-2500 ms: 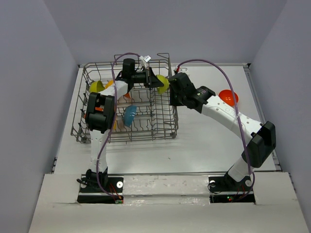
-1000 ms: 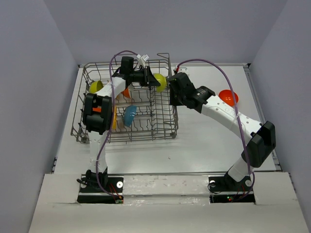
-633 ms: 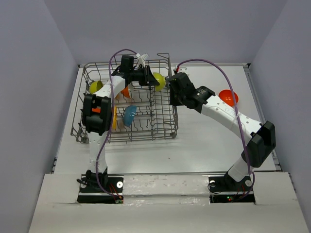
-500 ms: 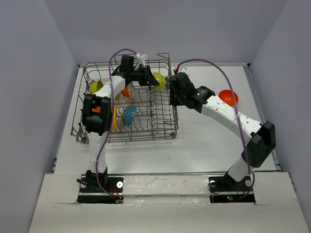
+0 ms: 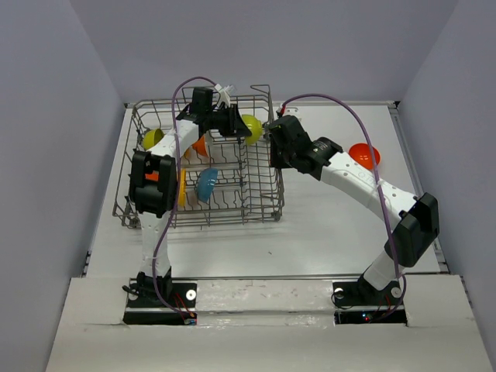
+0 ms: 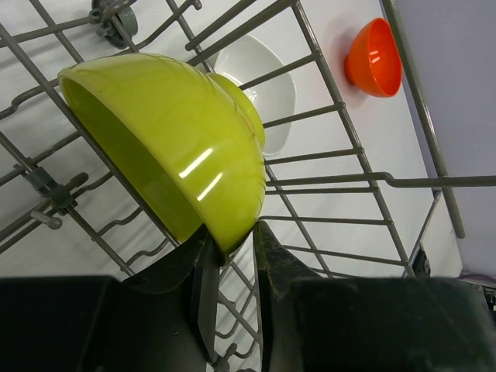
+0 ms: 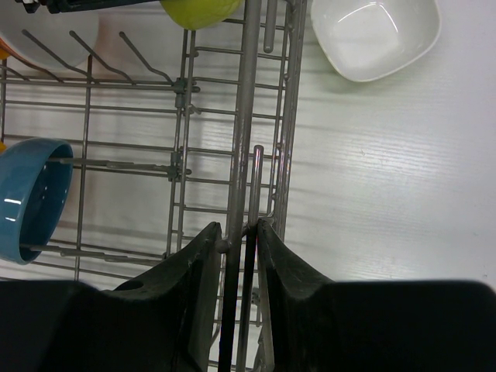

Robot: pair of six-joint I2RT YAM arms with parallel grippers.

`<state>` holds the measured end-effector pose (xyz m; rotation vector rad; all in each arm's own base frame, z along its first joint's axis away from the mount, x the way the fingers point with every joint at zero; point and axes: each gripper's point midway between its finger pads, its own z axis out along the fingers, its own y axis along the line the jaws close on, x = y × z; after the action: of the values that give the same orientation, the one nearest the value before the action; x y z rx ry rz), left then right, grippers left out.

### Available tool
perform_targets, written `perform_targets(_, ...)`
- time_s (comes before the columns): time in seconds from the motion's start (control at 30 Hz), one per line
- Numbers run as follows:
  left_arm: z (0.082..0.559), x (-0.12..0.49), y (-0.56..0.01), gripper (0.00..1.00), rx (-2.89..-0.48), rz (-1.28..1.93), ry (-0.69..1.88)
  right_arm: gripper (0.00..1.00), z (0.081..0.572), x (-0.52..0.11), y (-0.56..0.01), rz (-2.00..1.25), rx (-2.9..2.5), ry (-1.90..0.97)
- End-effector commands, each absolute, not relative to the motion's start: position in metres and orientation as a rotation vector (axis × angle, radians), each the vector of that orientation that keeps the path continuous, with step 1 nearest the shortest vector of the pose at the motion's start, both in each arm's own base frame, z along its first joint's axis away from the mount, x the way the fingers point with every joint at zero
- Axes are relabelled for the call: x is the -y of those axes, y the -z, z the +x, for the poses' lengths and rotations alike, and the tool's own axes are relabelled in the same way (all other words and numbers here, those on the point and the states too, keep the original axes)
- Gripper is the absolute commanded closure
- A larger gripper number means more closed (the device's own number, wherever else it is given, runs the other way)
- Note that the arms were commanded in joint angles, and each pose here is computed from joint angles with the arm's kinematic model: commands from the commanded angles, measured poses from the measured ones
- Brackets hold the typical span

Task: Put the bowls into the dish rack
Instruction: Place the upside down bowl on the dish rack.

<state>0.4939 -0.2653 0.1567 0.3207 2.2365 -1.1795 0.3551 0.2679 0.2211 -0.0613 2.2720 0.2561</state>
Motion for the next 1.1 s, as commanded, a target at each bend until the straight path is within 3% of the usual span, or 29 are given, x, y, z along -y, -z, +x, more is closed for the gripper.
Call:
perform_targets(0.0,0.507,0.236,-0.161,0.71,-2.267,0.245,0.997,0.69,0.356,-0.276,-0.205,-0.096,-2.305,-0.237)
perform_targets(1.07,0.509,0.226,-0.148,0.69,-2.323,0.246,0.852,0.69,0.358,-0.277,-0.205,-0.098,-2.304,-0.230)
